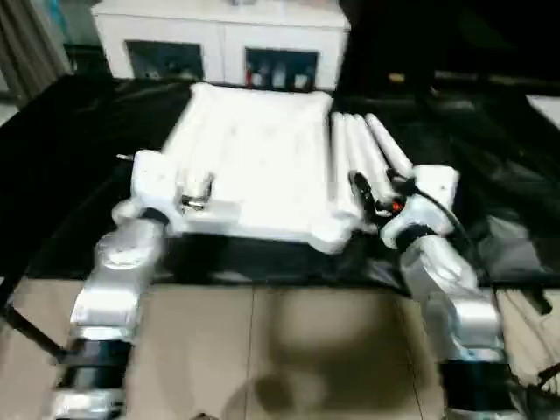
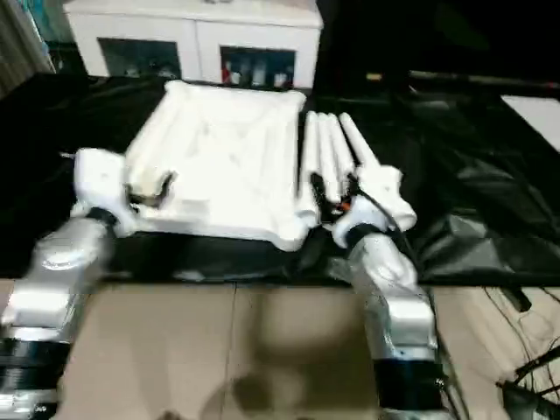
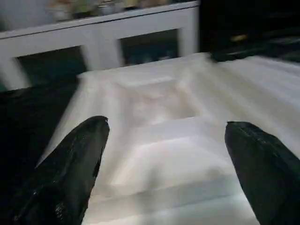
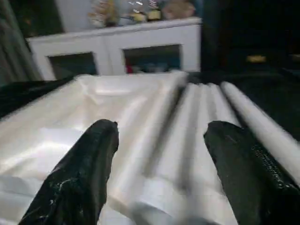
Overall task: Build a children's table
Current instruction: Move to table
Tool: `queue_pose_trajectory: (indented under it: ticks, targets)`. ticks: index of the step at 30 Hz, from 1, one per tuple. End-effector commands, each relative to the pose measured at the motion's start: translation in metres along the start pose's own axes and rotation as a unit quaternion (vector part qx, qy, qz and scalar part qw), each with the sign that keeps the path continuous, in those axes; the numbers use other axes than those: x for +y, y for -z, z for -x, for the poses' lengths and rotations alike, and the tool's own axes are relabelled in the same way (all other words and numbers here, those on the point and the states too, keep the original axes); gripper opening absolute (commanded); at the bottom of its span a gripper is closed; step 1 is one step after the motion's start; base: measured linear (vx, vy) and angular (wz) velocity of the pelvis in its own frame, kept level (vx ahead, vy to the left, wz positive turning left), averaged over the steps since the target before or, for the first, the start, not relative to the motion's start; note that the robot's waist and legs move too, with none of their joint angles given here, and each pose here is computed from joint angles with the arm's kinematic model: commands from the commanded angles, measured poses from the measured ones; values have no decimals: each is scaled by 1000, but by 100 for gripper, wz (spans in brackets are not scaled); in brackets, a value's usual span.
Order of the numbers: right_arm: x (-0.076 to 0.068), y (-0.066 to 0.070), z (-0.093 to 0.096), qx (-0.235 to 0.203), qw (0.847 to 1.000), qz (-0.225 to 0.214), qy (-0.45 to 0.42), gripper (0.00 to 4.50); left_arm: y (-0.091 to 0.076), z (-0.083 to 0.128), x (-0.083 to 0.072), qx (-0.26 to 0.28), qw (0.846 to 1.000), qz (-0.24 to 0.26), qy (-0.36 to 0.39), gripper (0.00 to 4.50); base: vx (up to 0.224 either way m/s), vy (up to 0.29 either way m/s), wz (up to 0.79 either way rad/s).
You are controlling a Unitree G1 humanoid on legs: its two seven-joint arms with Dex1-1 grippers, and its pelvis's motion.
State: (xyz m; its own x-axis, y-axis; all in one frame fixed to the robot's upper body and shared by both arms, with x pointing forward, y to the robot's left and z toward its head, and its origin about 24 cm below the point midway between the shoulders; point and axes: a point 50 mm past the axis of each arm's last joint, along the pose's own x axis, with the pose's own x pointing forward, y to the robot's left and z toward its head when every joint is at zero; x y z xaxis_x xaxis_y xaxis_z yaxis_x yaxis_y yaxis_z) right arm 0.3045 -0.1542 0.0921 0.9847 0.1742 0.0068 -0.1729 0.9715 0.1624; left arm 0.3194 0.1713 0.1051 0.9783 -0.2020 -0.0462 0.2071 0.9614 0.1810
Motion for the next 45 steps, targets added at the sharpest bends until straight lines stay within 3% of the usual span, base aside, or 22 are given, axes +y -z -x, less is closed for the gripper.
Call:
queue_pose_trajectory:
  ticks: [1, 8, 10, 12, 16, 17, 22, 45]
  targets:
    - [2, -6, -2, -11, 1000, 1, -3, 330, -1, -1, 6, 6, 1000, -3, -1, 440, -124, -266, -10]
    - [6, -2, -2, 6, 999, 31, -18, 330, 6, 5, 8, 9, 1000, 9, -1, 440, -57, -96, 2]
    - [10, -1, -2, 8, 999, 18, -33, 330, 6, 6, 8, 9, 1000, 17, -5, 440, -74, -42, 5]
    - [14, 0, -3, 10, 999, 14, -47, 357, 8, 7, 8, 16, 999, 35, -9, 450, 42, 31, 7]
    - [19, 0, -3, 10, 998, -4, -62, 369, 10, 9, 10, 20, 998, 54, -16, 450, 99, 31, 31]
    - [20, 1, -3, 13, 998, -3, -66, 395, 10, 9, 12, 21, 998, 51, -22, 450, 115, -39, 30]
    - [23, 1, -4, 16, 997, 16, -68, 426, 9, 9, 14, 21, 998, 50, -24, 450, 131, 19, 11]
    - [16, 1, -3, 16, 999, 17, -45, 426, 8, 7, 9, 23, 999, 43, 14, 450, 72, -2, 2]
